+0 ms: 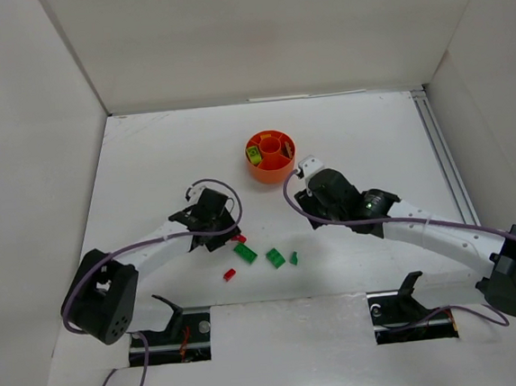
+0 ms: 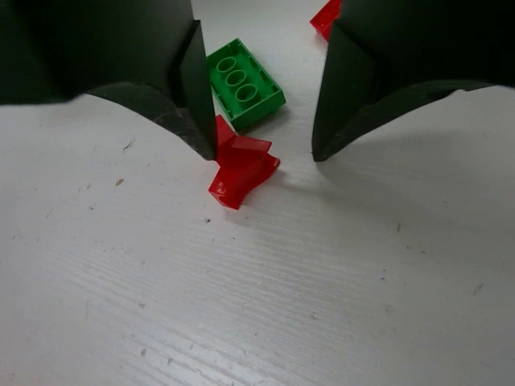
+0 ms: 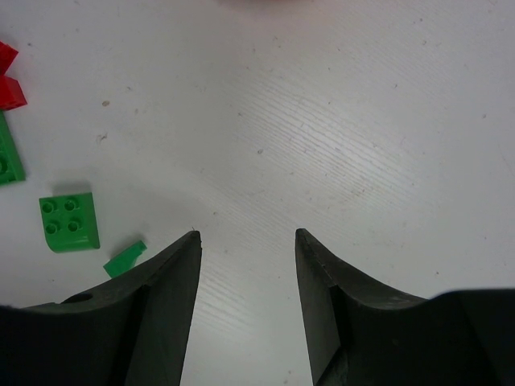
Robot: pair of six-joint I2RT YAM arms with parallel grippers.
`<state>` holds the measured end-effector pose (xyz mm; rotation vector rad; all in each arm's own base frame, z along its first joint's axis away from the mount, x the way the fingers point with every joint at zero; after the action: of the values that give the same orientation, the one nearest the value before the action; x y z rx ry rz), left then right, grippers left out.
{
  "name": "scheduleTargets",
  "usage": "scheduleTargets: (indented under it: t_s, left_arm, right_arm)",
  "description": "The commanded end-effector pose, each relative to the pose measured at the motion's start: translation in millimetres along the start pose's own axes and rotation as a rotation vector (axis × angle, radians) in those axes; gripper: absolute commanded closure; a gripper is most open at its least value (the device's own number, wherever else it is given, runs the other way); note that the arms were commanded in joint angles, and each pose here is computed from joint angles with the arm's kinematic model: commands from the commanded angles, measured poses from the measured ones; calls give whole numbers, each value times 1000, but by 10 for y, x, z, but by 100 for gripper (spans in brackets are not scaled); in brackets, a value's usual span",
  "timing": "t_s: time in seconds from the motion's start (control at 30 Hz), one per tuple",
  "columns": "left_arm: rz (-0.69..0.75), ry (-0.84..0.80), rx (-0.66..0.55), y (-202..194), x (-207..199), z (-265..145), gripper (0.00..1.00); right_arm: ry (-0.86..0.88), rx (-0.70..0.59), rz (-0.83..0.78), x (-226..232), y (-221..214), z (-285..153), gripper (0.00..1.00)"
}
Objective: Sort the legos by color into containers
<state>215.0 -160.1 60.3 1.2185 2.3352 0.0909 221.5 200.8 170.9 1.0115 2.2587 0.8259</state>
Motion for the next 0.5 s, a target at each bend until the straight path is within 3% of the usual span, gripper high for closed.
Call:
scheduleTargets:
  t_s: [0.0,0.1,0.27,0.47]
  left_arm:
    - [4,36,-68,83,78,-108,50]
    - [27,-34,-81,131,-47,-205,50]
    - [191,-197,-81,125,-254,-250,50]
    - [246,-150,-53,152,-330,-127,52]
  right_arm:
    - [-19,-16,16,-55,28,-46,44]
    - [-9,-27,8,-44,50,-42,44]
    - [-8,-18,-3,-41,35,-21,44]
    - [-8,-18,-3,-38,57,-11,44]
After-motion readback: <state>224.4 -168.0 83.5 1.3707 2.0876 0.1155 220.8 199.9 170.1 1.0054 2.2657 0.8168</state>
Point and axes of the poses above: each gripper's point midway between its finger pads, its own z axis out along the fingers, its own x axis along the line the jaws close on, y = z × x, the point moved 4 cm from there along -z, back along the fingers, and after that the axes turned 9 degrees about -z, right-handed, at the moved point
